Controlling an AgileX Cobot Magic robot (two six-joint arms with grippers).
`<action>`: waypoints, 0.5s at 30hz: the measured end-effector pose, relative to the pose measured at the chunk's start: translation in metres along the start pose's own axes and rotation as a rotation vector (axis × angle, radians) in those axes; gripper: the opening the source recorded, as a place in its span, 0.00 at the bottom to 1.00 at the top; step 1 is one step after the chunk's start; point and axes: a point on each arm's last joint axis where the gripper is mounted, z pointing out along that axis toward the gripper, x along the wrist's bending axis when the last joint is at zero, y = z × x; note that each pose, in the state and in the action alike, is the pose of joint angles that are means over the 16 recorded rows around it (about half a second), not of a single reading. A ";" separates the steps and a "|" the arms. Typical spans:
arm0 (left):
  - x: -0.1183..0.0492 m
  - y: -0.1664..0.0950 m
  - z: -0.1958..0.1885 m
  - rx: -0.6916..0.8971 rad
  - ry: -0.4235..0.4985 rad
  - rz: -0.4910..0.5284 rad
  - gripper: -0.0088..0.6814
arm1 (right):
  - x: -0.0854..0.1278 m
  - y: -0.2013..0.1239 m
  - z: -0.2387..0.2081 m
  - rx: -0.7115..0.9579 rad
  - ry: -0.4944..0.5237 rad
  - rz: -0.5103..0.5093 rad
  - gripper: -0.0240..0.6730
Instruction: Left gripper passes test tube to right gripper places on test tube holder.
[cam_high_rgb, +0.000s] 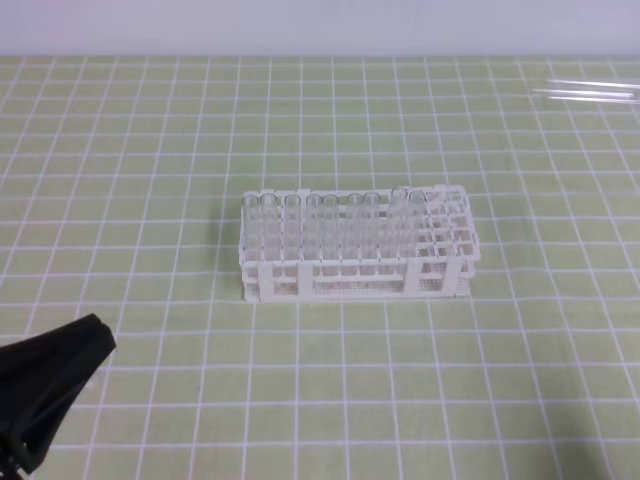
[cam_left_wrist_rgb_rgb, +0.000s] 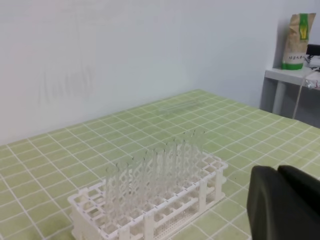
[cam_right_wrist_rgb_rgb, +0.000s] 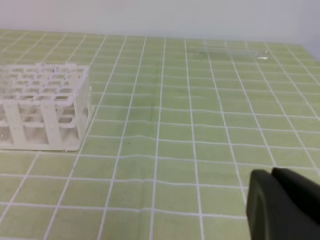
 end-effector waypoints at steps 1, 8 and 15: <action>0.000 0.000 0.000 0.000 0.000 0.000 0.01 | 0.000 -0.001 0.000 0.005 0.000 0.002 0.01; 0.000 0.000 0.000 -0.004 -0.002 -0.007 0.01 | -0.001 -0.002 -0.002 0.002 -0.014 -0.026 0.01; 0.000 0.000 0.000 -0.004 -0.002 -0.007 0.01 | -0.002 -0.002 -0.002 0.003 -0.025 -0.069 0.01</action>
